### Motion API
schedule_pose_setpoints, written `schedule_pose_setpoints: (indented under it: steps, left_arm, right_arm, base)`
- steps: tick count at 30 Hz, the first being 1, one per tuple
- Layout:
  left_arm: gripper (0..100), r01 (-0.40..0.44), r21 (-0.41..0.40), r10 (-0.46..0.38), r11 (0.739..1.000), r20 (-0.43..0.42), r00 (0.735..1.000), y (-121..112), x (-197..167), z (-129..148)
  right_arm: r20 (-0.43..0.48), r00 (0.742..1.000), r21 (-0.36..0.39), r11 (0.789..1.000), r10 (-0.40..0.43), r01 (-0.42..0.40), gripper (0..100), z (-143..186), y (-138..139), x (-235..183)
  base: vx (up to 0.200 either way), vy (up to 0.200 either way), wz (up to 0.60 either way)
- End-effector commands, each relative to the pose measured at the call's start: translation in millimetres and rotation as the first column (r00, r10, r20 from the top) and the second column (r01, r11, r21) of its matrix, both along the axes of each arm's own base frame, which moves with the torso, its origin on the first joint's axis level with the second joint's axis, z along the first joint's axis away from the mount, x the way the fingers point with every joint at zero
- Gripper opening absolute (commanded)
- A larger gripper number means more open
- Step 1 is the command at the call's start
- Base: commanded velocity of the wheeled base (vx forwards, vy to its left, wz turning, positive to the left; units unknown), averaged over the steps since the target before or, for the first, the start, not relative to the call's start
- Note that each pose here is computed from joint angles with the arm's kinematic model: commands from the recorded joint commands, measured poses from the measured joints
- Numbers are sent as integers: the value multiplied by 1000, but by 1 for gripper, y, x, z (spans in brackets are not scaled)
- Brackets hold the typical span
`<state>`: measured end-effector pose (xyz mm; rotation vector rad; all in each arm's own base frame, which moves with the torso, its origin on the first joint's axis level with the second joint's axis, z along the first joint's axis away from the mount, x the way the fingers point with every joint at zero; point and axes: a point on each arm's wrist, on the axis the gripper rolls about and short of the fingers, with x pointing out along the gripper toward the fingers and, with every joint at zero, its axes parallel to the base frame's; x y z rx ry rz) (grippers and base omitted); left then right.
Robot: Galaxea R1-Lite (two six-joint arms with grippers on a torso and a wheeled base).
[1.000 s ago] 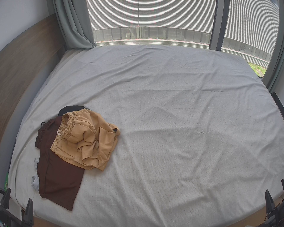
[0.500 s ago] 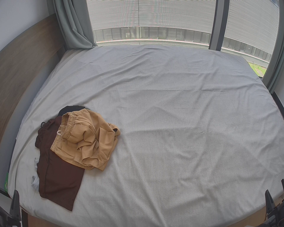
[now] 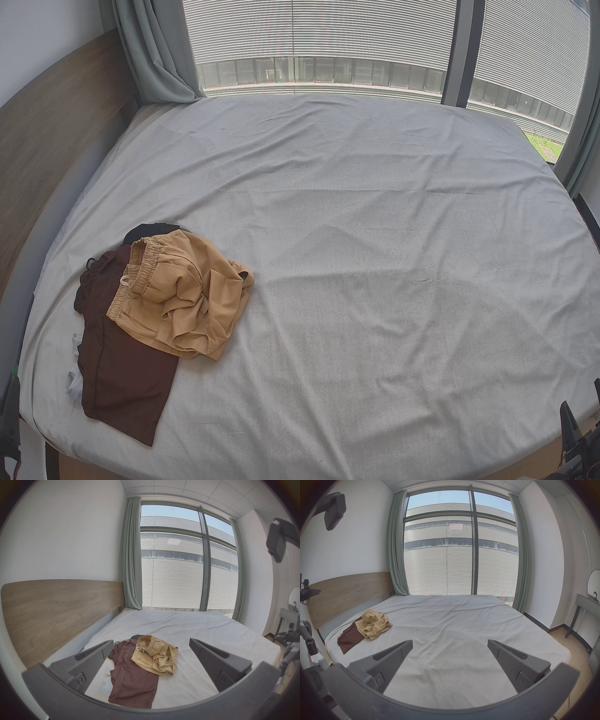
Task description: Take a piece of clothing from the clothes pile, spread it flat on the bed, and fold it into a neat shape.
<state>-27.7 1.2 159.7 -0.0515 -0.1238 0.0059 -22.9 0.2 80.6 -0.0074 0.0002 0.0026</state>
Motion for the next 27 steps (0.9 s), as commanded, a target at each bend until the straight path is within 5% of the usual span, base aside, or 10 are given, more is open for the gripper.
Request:
schedule_pose_setpoints:
  steps: [1,16,27]
  left_arm:
    - [100,22,-51,-26,998,-83,996,0,21,21]
    - [100,186,-144,-210,972,-172,963,-6,76,48]
    - [100,368,-195,-409,909,-257,875,-10,110,56]
  right_arm:
    - [0,1000,0,1000,1,-1,100,-5,0,0]
    - [0,1000,0,1000,2,-2,100,-5,0,0]
    - [0,1000,0,1000,1,-1,100,-5,0,0]
  base:
    - [0,0,0]
    - [0,0,0]
    - [0,0,0]
